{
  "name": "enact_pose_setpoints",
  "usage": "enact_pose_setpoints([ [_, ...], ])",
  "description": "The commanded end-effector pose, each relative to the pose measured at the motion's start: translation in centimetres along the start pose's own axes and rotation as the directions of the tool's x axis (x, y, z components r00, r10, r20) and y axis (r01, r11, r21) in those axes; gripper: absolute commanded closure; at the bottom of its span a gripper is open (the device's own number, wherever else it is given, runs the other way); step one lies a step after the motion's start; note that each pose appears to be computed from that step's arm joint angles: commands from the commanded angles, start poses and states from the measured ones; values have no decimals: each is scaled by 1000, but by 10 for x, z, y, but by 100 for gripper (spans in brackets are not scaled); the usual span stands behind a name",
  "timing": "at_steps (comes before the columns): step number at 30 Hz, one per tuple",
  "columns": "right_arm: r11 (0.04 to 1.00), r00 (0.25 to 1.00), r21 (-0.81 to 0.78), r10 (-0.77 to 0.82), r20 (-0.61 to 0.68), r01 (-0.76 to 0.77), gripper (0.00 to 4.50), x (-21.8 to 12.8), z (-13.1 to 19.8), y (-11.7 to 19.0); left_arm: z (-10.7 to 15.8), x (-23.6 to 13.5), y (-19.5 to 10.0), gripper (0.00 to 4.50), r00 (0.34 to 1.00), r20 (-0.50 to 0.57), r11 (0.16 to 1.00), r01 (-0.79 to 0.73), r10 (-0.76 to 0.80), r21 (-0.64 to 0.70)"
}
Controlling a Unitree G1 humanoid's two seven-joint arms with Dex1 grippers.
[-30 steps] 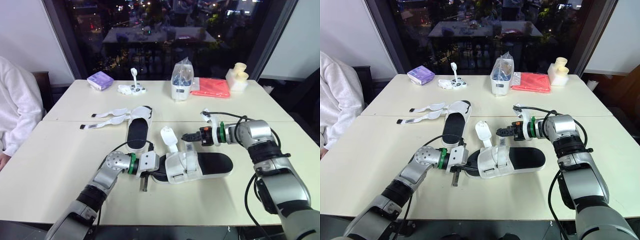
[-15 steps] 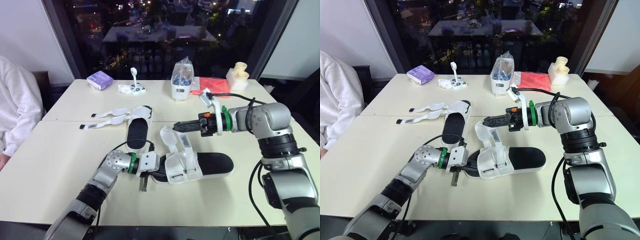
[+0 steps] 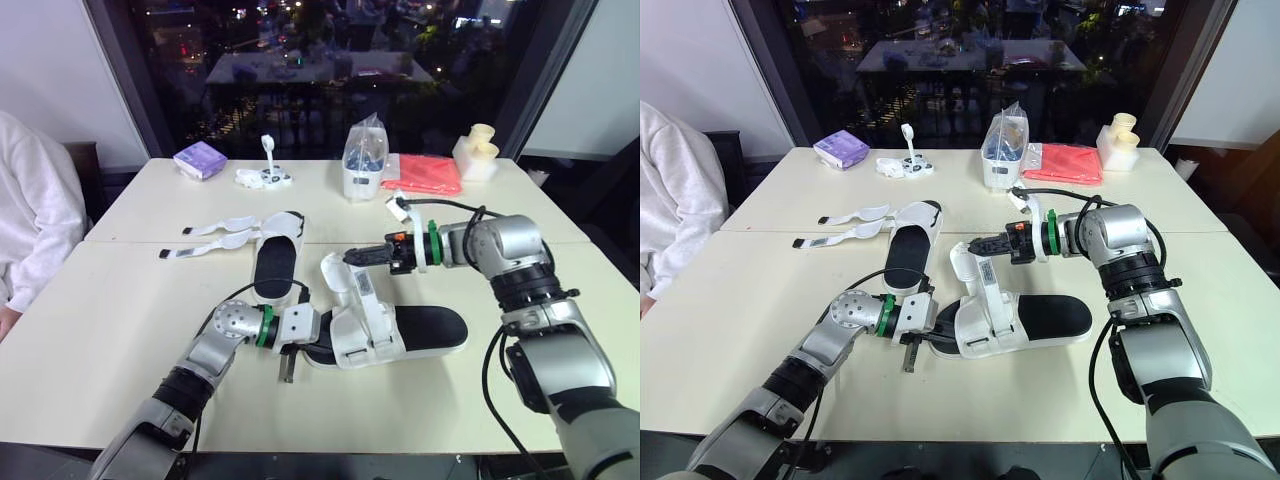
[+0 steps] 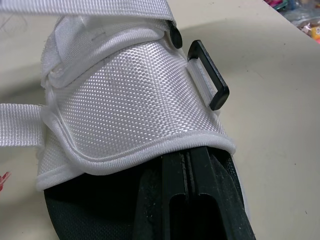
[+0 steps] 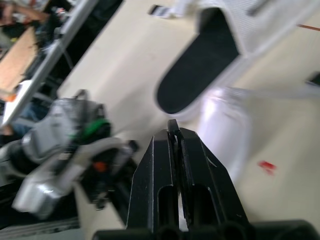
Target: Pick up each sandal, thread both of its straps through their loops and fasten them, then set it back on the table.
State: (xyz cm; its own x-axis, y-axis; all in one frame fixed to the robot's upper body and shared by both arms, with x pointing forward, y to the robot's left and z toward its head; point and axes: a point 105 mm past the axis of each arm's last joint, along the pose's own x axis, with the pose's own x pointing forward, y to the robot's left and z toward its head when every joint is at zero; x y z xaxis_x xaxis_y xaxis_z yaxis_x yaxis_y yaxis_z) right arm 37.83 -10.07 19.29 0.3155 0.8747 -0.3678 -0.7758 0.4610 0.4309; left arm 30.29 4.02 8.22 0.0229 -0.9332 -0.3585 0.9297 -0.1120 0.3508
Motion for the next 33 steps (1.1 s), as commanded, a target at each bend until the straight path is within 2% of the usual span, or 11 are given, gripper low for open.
enact_pose_setpoints([
  [1,999,1000,-46,-25,15,25,449,-1,3,-5,-35,9,-35,450,985,-112,987,120,-132,-107],
  [9,993,993,-44,-108,-46,106,449,7,-29,-29,-33,10,-38,450,984,-107,986,131,-142,-105],
  [14,975,969,-41,-222,-106,219,449,14,-50,-50,-33,10,-39,450,984,-107,986,135,-146,-103],
  [15,969,960,-58,-247,-130,241,400,15,-56,-54,-33,10,-39,450,984,-107,986,135,-146,-103],
  [17,958,945,-96,-282,-168,269,357,18,-65,-59,-33,10,-39,450,984,-107,986,134,-145,-103],
  [21,932,913,-216,-337,-229,290,152,19,-79,-66,-33,10,-39,450,984,-108,986,133,-144,-103],
  [24,922,911,-267,-344,-229,281,11,18,-80,-67,-33,10,-39,450,984,-108,986,131,-142,-103],
  [29,844,892,-435,-420,-169,315,11,6,-73,-76,-33,10,-38,450,984,-108,986,129,-140,-103],
  [33,815,888,-434,-455,-70,384,11,-13,-51,-81,-32,11,-37,450,984,-108,986,130,-140,-101],
])
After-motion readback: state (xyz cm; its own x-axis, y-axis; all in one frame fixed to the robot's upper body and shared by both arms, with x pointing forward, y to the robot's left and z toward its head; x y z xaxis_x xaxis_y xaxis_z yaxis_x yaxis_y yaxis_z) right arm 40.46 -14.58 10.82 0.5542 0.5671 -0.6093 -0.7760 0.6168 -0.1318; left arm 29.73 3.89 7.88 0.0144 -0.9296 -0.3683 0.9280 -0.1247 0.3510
